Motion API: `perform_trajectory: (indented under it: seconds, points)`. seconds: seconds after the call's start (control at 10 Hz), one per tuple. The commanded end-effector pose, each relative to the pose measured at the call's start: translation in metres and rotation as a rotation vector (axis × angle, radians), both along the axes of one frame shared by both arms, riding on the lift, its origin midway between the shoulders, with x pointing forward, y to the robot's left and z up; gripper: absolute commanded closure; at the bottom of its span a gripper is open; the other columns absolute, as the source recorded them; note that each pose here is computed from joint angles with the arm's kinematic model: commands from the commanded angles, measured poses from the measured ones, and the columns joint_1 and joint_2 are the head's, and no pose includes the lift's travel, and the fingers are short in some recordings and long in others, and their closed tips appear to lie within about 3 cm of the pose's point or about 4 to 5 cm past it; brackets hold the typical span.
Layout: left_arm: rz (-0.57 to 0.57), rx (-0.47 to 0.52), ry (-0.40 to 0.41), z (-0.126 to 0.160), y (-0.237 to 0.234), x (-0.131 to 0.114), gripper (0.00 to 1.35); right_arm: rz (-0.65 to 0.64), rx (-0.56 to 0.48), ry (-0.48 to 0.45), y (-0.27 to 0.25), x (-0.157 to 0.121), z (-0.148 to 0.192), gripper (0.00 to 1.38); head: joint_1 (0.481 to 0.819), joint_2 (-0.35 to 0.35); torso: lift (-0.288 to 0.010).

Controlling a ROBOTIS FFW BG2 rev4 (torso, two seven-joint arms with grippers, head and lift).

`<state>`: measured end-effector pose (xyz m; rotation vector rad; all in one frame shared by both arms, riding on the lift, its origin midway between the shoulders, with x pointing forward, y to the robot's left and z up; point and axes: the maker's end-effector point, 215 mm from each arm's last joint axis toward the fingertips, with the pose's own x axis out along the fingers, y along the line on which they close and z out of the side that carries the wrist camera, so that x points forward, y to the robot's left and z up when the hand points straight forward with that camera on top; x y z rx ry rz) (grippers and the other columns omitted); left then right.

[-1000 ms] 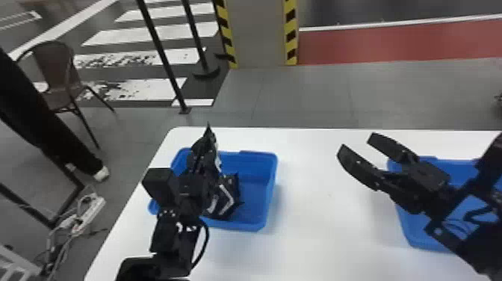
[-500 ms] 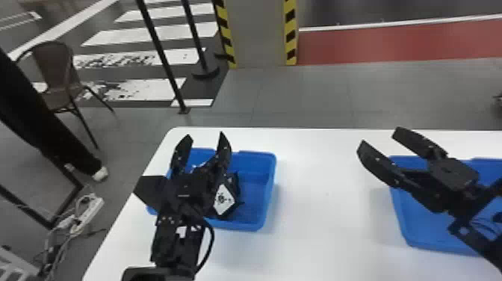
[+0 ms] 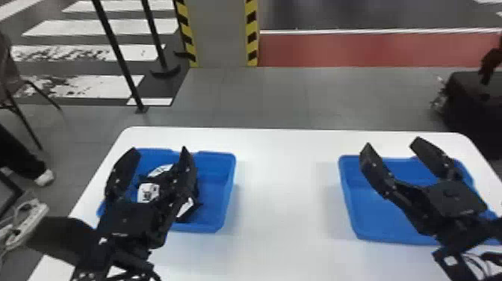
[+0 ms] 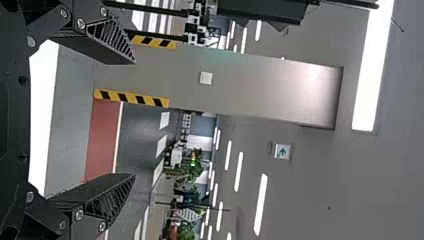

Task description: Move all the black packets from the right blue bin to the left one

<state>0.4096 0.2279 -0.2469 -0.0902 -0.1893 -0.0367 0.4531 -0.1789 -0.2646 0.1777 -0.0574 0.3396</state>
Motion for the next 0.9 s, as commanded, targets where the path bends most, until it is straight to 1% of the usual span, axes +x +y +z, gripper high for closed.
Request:
perform_trajectory:
  seconds: [0.0,0.2,0.3,0.5,0.7,0.8]
  points:
    - [0.020,0.055,0.037,-0.006,0.001,-0.021,0.24,-0.038,-0.008,0.012,-0.009,-0.019,-0.001,0.11,0.695,0.070,-0.110]
    - [0.101,0.164,0.112,-0.039,0.022,-0.037,0.24,-0.093,-0.029,0.063,-0.020,-0.036,-0.019,0.11,0.695,0.059,-0.110]
    - [0.122,0.177,0.129,-0.049,0.028,-0.042,0.24,-0.107,-0.039,0.089,-0.023,-0.043,-0.030,0.11,0.695,0.068,-0.110]
    - [0.139,0.162,0.132,-0.051,0.031,-0.048,0.24,-0.128,-0.071,0.124,-0.028,-0.056,-0.043,0.11,0.695,0.081,-0.110]
    - [0.112,0.112,0.140,-0.053,0.019,-0.054,0.24,-0.144,-0.082,0.147,-0.031,-0.070,-0.049,0.11,0.695,0.074,-0.110]
    - [0.100,0.095,0.143,-0.050,0.014,-0.056,0.24,-0.175,-0.105,0.156,-0.036,-0.079,-0.050,0.11,0.695,0.063,-0.110]
